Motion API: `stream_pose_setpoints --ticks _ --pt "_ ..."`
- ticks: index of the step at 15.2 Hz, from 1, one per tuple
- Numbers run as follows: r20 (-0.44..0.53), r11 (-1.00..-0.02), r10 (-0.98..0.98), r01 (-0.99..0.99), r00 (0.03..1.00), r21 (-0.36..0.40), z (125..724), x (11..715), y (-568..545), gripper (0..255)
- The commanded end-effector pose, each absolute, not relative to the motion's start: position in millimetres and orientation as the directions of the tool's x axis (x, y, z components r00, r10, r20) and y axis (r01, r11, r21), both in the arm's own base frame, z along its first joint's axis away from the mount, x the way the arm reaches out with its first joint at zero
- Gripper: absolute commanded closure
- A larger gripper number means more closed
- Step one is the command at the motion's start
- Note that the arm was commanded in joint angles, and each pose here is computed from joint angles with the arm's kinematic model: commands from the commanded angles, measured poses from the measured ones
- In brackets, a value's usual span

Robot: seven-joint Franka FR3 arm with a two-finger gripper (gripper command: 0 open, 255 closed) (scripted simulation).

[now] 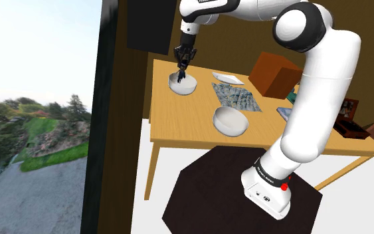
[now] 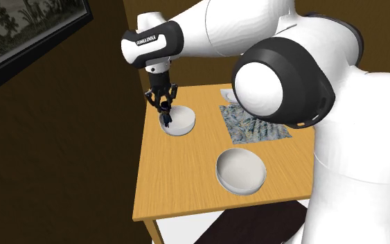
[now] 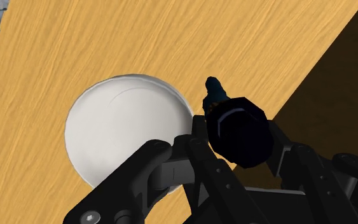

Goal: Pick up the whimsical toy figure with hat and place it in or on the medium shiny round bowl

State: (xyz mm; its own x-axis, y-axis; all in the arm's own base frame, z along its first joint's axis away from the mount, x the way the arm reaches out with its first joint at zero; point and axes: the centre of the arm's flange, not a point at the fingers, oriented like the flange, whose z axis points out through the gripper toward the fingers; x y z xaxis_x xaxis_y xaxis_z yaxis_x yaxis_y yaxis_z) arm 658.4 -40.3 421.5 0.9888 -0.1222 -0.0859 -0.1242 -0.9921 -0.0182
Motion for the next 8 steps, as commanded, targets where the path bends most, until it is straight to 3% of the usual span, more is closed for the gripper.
stream_pose_setpoints --ticks 1,8 --pt "-0.086 -0.992 -0.122 -0.124 0.989 -0.018 432.5 659.2 -39.4 255" --pt "-0.086 -0.992 -0.122 -0.124 0.989 -0.018 458.1 634.0 -46.8 255"
